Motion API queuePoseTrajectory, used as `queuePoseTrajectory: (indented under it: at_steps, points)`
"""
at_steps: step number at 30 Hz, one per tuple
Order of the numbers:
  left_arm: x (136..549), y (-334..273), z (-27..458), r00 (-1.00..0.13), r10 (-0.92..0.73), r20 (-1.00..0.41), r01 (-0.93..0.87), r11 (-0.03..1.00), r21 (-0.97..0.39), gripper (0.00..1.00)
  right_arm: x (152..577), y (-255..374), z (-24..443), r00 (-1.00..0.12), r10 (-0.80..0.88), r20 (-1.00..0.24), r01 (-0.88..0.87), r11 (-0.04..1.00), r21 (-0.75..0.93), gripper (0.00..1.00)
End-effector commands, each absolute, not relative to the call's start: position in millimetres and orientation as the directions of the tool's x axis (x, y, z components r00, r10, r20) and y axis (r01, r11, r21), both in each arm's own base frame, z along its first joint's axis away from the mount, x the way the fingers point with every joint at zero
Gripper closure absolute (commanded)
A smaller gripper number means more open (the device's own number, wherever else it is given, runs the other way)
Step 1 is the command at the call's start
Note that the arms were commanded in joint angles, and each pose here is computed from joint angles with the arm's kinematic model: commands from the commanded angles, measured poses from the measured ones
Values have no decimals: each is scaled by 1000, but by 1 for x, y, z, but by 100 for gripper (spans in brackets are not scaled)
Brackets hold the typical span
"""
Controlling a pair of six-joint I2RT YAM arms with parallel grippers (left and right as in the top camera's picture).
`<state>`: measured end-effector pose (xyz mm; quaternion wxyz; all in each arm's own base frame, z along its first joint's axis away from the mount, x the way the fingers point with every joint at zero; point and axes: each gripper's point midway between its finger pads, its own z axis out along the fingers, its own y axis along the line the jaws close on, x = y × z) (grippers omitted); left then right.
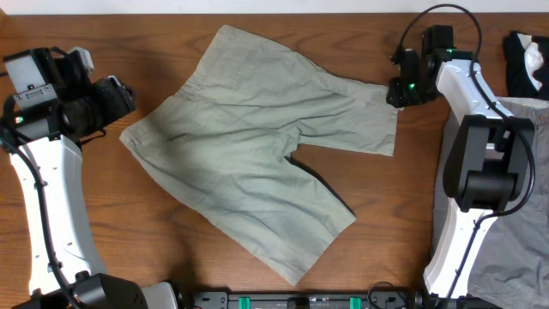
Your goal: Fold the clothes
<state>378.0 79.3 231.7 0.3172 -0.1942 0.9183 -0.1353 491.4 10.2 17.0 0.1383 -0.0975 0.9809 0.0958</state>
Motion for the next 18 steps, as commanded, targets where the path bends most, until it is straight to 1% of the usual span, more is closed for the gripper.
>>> queuePoseTrajectory:
  at_steps: [1,4,5,7,8,10,13,14,16,18]
  points:
    - [378,77,235,-727,-422,-542,-246,897,-368,37,494,11,26,-934,-172,-313,-233,957,170,87]
    - [379,77,235,-726,-422,-543,-246,897,-367,37,501,3,44,-921,-159,-356,-226,961,157,91]
    - [379,77,235,-726,-422,-544,-246,897,-367,37,505,0,53,-914,-154,-374,-224,963,150,94]
    - [379,77,236,-725,-421,-544,-245,897,-367,37,513,-10,72,-896,-139,-423,-213,968,133,94]
    - [379,77,236,-725,-421,-544,-245,897,-367,36,518,-16,80,-888,-120,-444,-196,972,130,94]
    - [379,77,236,-725,-421,-544,-245,897,-367,37,527,-28,94,-874,-32,-484,-122,980,156,98]
    - [379,77,236,-725,-422,-544,-246,897,-368,37,529,-27,96,-866,-13,-499,-138,967,214,93]
    - [379,77,236,-725,-422,-544,-246,897,-368,37,528,-25,93,-869,-11,-495,-146,961,233,86]
    - [379,77,235,-726,-422,-543,-246,897,-368,37,525,-19,85,-872,-39,-487,-184,950,253,56]
    - [378,77,235,-727,-423,-541,-247,896,-368,36,521,-14,73,-880,-64,-470,-207,943,260,43]
